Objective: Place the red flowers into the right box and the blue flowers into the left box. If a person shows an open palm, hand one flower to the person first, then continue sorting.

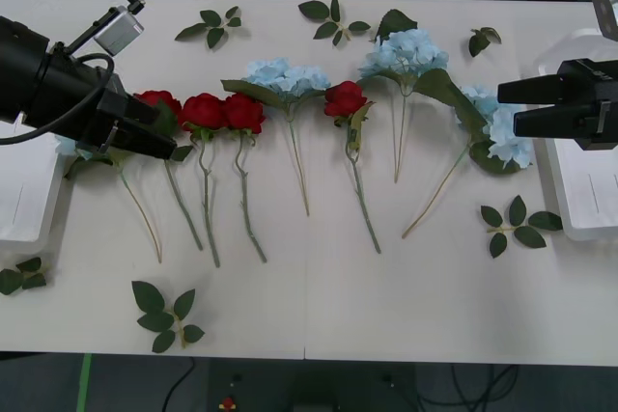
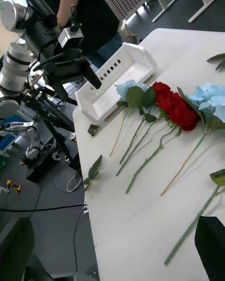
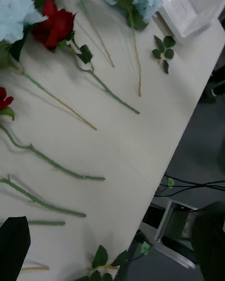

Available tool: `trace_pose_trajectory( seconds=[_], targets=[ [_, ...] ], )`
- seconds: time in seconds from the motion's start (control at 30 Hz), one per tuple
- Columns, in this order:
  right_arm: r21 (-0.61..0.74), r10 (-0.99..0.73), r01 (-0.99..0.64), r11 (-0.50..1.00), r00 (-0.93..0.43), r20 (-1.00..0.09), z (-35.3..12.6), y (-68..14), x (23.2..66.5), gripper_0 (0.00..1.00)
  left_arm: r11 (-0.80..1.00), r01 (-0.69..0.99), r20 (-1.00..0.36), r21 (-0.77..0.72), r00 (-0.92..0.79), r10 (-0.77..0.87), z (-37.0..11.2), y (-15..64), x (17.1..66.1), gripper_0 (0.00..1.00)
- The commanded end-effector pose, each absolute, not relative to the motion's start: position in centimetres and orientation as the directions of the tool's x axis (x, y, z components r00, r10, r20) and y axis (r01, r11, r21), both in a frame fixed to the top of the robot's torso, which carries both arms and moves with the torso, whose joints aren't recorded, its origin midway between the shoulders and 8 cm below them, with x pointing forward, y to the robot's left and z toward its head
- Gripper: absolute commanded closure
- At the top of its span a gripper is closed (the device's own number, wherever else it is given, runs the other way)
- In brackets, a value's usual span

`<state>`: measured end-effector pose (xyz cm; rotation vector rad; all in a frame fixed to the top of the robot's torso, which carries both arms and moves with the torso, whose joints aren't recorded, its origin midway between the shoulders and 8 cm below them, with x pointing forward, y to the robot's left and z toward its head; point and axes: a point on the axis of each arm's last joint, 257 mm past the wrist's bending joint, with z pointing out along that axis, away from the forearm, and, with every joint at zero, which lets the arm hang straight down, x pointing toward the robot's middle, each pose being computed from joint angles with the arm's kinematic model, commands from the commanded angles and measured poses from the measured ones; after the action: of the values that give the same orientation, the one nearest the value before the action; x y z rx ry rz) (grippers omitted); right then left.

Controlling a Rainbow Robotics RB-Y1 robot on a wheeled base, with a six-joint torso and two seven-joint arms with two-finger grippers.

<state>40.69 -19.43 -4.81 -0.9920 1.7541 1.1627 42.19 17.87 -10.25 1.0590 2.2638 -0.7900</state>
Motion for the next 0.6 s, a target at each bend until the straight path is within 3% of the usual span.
trace_pose_trajectory(
  seconds=[0.03,0.17,0.4,0.6],
  targets=[
    [0.194,-0.329,-0.922,0.336,-0.308,-0.893,-6.0,-21.1,41.0,0.00,0.641,0.708,-0.558,-0.297,-0.673,0.486,-11.7,20.0,41.9,0.00],
    [0.083,-0.455,-0.922,0.378,-0.263,-0.851,-7.5,-21.7,42.0,0.00,0.735,0.577,-0.475,-0.356,-0.789,0.389,-13.5,21.5,41.7,0.00],
    [0.242,-0.404,-0.704,0.667,-0.615,-0.678,-10.4,-22.0,43.8,0.00,0.856,0.326,-0.346,-0.401,-0.919,0.188,-15.7,24.3,41.5,0.00],
    [0.276,-0.256,-0.476,0.835,-0.779,-0.572,-12.9,-22.1,44.9,0.00,0.910,0.298,-0.354,-0.287,-0.916,0.189,-16.3,27.7,42.6,0.00]
  ],
)
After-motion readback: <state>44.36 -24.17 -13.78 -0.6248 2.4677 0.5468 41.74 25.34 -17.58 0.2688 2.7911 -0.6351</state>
